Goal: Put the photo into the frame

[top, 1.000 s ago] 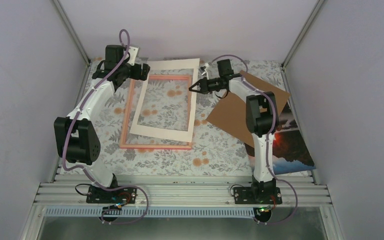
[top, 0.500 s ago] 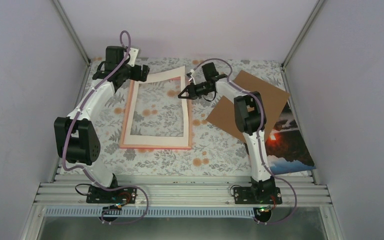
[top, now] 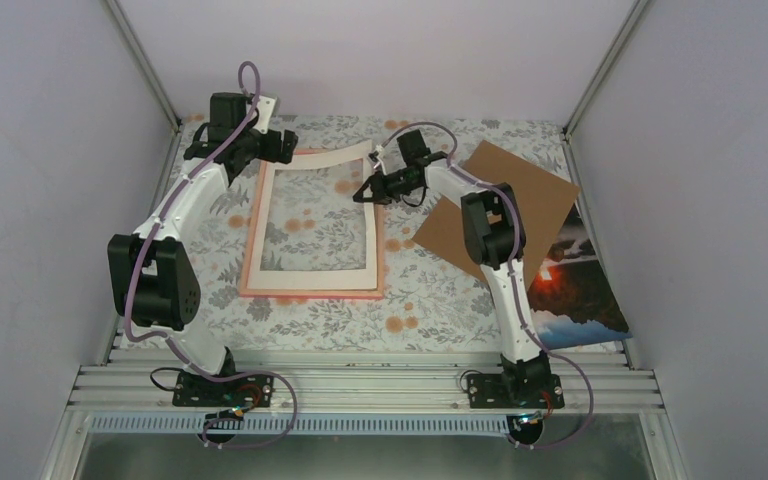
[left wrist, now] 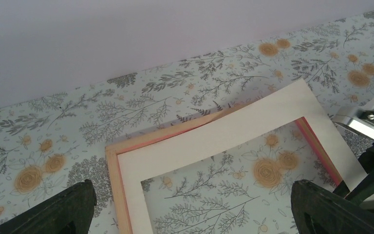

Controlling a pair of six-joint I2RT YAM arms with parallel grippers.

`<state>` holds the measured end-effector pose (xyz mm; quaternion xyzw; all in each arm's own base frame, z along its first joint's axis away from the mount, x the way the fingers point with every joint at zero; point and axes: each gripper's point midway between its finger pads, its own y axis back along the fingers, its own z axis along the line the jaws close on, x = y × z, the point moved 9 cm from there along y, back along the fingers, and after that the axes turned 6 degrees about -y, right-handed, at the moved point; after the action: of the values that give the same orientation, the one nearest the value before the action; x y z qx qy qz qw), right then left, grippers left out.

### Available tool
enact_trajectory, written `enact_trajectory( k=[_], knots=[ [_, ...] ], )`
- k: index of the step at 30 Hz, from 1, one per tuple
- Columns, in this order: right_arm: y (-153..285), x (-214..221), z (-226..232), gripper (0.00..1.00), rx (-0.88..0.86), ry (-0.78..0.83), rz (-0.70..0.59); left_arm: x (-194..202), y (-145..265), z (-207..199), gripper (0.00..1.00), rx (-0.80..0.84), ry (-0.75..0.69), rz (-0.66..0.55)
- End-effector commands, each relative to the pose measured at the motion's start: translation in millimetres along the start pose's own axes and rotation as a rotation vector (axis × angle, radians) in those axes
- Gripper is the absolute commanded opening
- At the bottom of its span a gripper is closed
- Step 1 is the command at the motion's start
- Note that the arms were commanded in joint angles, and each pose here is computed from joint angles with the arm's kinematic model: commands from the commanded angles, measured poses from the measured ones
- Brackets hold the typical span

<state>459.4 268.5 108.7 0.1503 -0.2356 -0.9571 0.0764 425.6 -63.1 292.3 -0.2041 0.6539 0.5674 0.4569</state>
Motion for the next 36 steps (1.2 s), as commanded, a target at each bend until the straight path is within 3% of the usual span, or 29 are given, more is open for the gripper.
enact_trajectory(
  k=[1,13,20,24,30,36],
  knots=[
    [-7.7,-3.9,6.9,0.27,0.04,0.016,-0.013,-3.1,9.4,3.4,0.99,-0.014,-0.004,-0.024],
    [15.5,-7.2,31.9,0.82,0.198,0.026,-0.093,0.3,8.6,3.6,0.99,-0.011,0.006,-0.017],
    [25.9,0.3,40.8,0.94,0.267,0.027,-0.106,-1.6,7.4,4.4,0.99,-0.013,0.005,-0.02],
    [29.0,6.2,41.9,0.92,0.288,0.044,-0.09,-0.6,6.5,6.0,0.99,-0.021,0.004,-0.013],
    [17.1,23.1,33.6,0.7,0.217,0.005,-0.02,4.1,5.4,8.5,0.99,-0.021,0.013,0.004],
    [13.1,28.6,29.0,0.72,0.233,-0.011,-0.006,7.3,7.3,10.1,0.99,-0.024,0.014,0.009]
  ],
)
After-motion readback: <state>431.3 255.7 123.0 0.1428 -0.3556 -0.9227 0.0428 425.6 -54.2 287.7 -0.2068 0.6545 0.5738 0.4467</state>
